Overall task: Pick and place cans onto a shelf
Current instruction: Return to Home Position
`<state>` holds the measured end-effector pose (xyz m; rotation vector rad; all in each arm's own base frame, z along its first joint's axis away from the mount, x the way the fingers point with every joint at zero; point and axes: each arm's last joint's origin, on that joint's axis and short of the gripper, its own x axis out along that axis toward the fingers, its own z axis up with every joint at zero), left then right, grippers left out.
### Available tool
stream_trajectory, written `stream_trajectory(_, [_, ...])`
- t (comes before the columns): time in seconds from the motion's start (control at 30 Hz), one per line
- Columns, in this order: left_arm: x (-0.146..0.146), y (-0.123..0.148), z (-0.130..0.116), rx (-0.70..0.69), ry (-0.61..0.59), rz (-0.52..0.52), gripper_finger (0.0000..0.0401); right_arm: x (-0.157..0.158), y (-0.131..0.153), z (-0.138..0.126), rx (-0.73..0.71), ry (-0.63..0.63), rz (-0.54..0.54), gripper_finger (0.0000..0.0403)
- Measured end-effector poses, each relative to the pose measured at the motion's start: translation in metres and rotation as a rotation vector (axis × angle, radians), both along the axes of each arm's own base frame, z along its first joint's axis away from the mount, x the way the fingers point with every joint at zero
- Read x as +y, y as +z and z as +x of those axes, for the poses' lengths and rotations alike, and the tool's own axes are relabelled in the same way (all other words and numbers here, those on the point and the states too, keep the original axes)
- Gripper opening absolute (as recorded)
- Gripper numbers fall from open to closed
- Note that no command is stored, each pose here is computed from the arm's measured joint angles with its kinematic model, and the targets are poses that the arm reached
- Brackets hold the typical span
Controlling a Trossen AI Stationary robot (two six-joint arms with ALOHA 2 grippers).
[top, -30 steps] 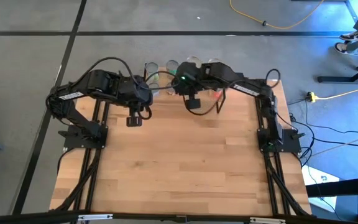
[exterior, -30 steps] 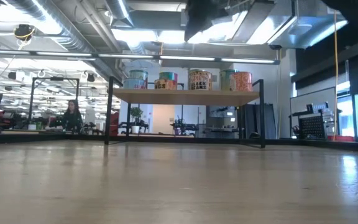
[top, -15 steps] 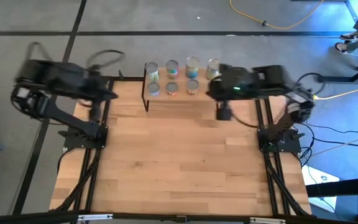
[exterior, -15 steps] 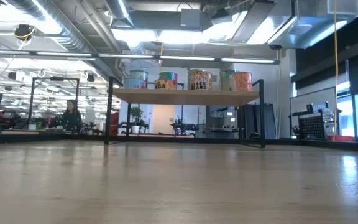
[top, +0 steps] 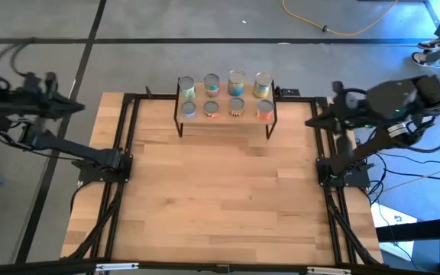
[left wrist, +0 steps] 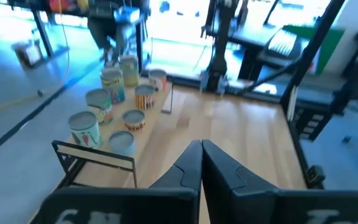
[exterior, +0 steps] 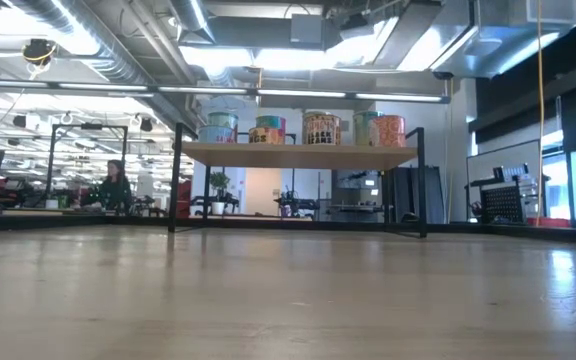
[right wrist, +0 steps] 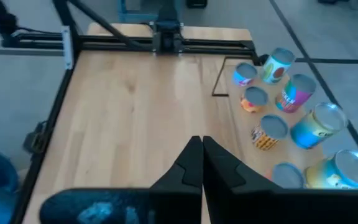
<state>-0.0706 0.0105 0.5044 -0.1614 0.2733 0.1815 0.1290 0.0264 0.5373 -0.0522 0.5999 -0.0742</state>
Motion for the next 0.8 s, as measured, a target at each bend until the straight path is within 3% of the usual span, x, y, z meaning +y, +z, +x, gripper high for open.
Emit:
stream_trajectory(0.17, [0.002, -0.011, -0.038, -0.097, 0.0, -0.005, 0.0, -0.004, -0.009, -0.03, -0.004, 0.011, 0.047, 0.0001])
stream_trajectory(0.43, [0.004, -0.023, -0.07, -0.173, -0.005, 0.019, 0.0, -0.018, -0.035, -0.073, -0.012, -0.085, 0.161, 0.0])
stream_trajectory(0.8, [0.006, -0.045, -0.114, -0.293, 0.01, 0.031, 0.0, -0.036, -0.072, -0.125, -0.205, -0.107, 0.234, 0.0])
